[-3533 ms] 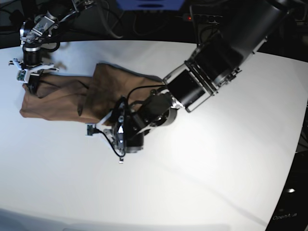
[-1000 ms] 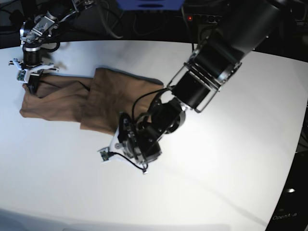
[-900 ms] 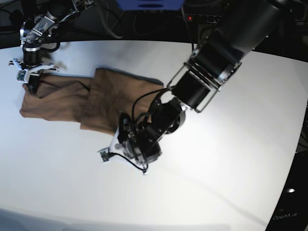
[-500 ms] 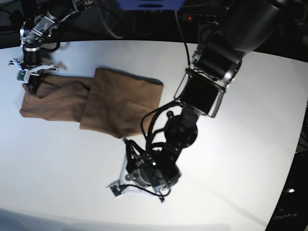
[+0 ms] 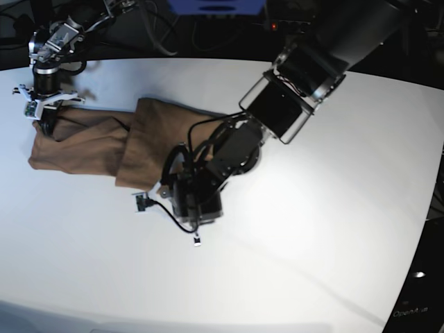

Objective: Fold the T-shirt properly
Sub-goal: 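Hold the folded layer with the left gripper and adjust its edge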

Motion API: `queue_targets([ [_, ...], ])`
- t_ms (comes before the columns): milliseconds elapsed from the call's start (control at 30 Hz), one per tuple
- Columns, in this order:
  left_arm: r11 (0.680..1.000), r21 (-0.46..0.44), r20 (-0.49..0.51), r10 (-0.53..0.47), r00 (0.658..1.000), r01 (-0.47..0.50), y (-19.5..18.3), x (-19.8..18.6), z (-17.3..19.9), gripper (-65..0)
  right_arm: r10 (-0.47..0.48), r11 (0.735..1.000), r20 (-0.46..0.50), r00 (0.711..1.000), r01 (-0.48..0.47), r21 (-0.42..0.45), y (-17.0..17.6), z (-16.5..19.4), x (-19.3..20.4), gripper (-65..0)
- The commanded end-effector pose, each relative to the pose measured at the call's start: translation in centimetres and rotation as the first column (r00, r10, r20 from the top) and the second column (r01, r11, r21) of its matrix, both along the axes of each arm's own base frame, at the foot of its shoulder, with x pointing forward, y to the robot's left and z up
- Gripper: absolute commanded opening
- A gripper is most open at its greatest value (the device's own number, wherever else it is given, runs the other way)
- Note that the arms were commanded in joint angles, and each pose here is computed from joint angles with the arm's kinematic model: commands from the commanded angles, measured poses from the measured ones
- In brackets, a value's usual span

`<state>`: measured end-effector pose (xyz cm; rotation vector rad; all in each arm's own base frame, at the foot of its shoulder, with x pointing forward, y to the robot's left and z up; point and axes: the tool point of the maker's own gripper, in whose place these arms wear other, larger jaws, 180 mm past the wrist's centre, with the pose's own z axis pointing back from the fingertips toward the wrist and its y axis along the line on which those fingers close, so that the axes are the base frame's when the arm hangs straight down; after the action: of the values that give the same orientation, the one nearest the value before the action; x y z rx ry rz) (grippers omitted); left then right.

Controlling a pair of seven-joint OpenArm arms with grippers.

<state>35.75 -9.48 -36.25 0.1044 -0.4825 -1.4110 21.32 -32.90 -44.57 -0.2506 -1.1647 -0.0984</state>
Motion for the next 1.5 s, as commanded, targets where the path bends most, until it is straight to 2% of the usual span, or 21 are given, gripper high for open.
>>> queue_targets([
  [0, 1.0, -0.011, 0.03, -0.007, 1.0, 0.007, -0.7, 0.9, 1.2, -60.9, 0.04, 0.999, -0.198, 0.979, -0.036, 0.027, 1.2, -3.5, -2.0, -64.1],
  [133, 0.999, 0.044, -0.041, -0.026, 0.999, 0.028, -0.2, -0.2, -2.0, -60.9, 0.04, 0.999, -0.198, 0.979, -0.036, 0.027, 1.2, -3.5, -2.0, -64.1],
  [367, 1.0, -0.003, -0.165, -0.006, 0.986, 0.005, 0.3, -1.4, -6.5, -60.9, 0.038, 0.999, -0.191, 0.981, -0.037, 0.008, 0.7, -3.0, -1.8, -64.3],
  [667, 0.996, -0.074, -0.225, 0.04, 0.973, -0.058, 0.7, -1.4, -8.0, -60.9, 0.018, 0.991, -0.119, 0.993, -0.034, -0.132, -1.0, 1.9, -0.3, -64.4],
  [833, 0.996, -0.049, -0.25, 0.06, 0.966, -0.075, 1.9, -1.8, -9.1, -60.9, 0.015, 0.986, -0.096, 0.995, -0.031, -0.164, -1.1, 3.2, 0.1, -65.0],
  [933, 0.996, -0.039, -0.28, 0.069, 0.957, -0.084, 2.4, -3.2, -10.2, -60.9, 0.022, 0.983, -0.004, 1.0, -0.022, -0.181, -1.0, 5.1, 0.7, -65.0],
  [1067, 0.995, -0.008, -0.342, 0.094, 0.935, -0.103, 3.9, -6.0, -12.6, -60.9, 0.037, 0.977, 0.078, 0.996, -0.019, -0.213, -0.5, 7.2, 1.0, -65.0],
  [1200, 0.994, 0.008, -0.39, 0.104, 0.915, -0.11, 4.6, -8.5, -14.3, -60.9, 0.047, 0.972, 0.107, 0.993, -0.02, -0.235, -0.5, 8.2, 1.3, -65.0],
  [1300, 0.989, 0.005, -0.449, 0.133, 0.883, -0.147, 4.9, -11.2, -15.8, -60.9, 0.043, 0.968, 0.117, 0.992, -0.012, -0.252, -0.9, 9.0, 1.5, -65.0],
  [1400, 0.985, 0.022, -0.486, 0.16, 0.859, -0.171, 6.2, -13.1, -17.0, -60.9, 0.023, 0.968, 0.194, 0.981, 0.026, -0.248, -1.7, 10.8, 1.6, -65.0],
  [1467, 0.984, 0.033, -0.509, 0.166, 0.845, -0.174, 6.6, -14.5, -17.7, -60.9, 0.01, 0.97, 0.202, 0.979, 0.039, -0.24, -1.9, 11.0, 1.7, -64.9],
])
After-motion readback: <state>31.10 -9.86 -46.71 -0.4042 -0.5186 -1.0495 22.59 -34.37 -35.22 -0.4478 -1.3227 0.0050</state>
